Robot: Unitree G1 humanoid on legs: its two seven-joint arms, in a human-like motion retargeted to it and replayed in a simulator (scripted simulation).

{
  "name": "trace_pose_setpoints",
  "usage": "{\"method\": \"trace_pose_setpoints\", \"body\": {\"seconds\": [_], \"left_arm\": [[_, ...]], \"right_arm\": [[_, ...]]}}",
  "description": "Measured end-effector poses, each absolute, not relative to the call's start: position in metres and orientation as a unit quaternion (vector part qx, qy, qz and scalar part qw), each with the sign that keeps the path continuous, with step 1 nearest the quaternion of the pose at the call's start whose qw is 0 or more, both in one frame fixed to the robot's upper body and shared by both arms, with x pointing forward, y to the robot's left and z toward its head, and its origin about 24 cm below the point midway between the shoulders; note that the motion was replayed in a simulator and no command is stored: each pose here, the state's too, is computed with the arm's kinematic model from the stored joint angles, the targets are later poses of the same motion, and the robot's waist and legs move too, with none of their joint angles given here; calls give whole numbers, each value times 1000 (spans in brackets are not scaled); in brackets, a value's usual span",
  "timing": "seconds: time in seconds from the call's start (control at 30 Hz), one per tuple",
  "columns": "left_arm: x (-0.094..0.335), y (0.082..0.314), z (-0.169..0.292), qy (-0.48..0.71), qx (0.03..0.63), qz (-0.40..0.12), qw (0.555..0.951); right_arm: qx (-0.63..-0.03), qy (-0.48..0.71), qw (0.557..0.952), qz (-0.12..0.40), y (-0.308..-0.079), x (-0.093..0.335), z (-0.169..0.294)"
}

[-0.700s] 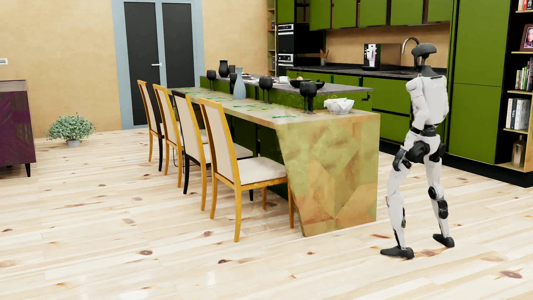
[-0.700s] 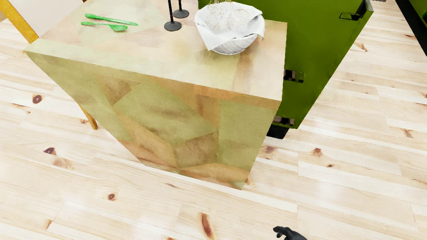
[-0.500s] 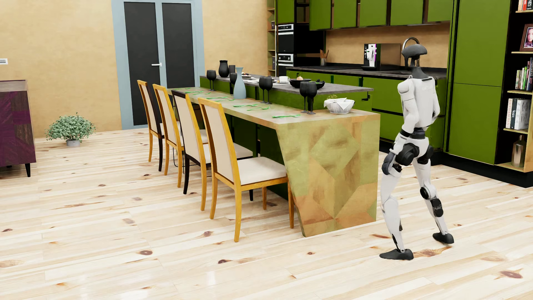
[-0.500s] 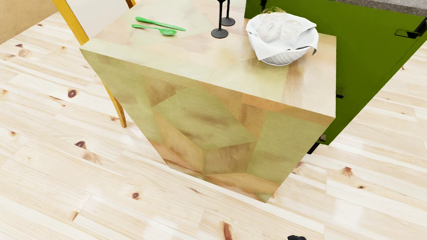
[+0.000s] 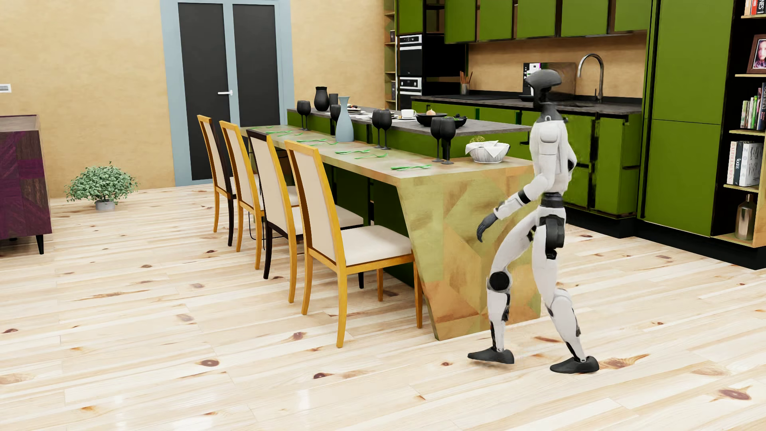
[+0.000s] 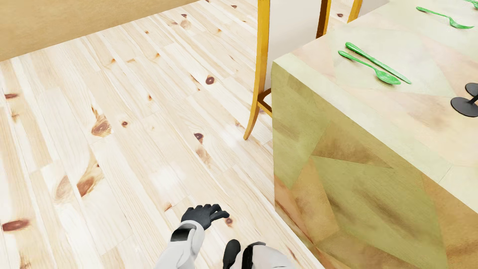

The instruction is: Head to the chair

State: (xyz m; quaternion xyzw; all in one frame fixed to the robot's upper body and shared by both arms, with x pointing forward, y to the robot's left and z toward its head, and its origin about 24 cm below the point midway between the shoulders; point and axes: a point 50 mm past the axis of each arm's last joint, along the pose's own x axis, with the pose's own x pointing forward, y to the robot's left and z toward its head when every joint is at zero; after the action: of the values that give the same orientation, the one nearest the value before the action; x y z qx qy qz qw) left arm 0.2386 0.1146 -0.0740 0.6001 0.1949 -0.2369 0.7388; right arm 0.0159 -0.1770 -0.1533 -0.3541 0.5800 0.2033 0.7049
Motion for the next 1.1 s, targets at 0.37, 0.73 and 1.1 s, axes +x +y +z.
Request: {"method": "trace_pose_setpoints", "body": {"seconds": [0.37,0.73,1.1], "left_arm": [[106,180,-151,484,549,-252,633],[22,214,-151,609,427,-148,652],[179,264,-97,464,593,-48,656]], "right_arm": [[-357,574,736,23,-222,60,-144],[-426,255,861,109,-153,207,-70],[-249,653,695,-170,-221,26,-151]]}}
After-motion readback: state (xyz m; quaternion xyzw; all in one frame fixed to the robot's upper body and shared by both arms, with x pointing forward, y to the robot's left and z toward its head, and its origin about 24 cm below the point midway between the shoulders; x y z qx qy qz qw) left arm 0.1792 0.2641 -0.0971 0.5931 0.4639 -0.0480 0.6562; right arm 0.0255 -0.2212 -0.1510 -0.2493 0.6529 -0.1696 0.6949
